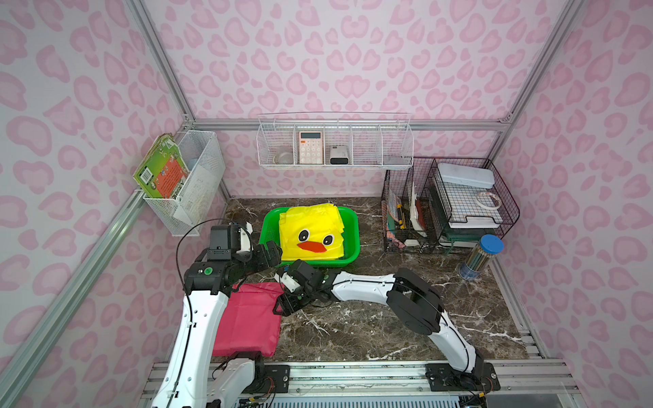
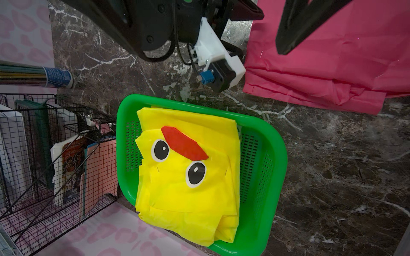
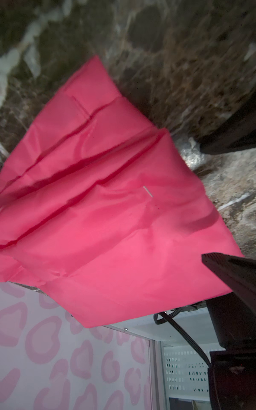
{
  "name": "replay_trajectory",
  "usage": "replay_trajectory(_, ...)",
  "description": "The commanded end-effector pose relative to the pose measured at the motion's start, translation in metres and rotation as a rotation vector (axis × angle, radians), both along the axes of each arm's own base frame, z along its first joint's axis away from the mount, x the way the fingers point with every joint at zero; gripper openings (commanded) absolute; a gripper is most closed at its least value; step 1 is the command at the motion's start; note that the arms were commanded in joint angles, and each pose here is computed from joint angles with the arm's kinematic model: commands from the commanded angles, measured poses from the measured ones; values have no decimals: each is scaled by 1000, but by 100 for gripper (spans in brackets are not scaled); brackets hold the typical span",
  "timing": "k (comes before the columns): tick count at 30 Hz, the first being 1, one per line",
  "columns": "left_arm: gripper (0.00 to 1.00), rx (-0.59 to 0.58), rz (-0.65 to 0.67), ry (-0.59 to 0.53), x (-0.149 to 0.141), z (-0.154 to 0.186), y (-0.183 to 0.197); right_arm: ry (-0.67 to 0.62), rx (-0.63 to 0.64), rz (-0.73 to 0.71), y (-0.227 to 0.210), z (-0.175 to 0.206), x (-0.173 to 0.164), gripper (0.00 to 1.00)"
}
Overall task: Put the folded raincoat in the basket
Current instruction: Move the raincoat to the center of the board.
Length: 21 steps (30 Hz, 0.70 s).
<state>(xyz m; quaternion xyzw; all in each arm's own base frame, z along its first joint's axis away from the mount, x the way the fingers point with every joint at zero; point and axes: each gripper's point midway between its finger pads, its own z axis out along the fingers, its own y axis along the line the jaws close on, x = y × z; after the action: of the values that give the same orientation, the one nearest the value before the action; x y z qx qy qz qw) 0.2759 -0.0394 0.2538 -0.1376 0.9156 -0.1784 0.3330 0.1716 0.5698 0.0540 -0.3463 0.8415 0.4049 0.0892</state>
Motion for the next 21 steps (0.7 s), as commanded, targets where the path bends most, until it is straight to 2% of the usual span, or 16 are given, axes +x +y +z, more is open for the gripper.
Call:
replay_trajectory(1, 99, 7, -4, 20, -4, -3, 0, 33, 25, 9, 10, 0, -1, 70)
replay_trajectory(9, 99, -3, -12, 26, -3, -6, -1, 78, 17, 21, 14, -8, -2, 51)
replay_trajectory(17, 99, -33, -34, 39, -4, -10, -8, 96, 31, -2, -7, -4, -1, 2)
replay_trajectory(21, 99, -66, -61, 55, -5, -12, -15, 87, 39, -33, -28, 6, 3, 0)
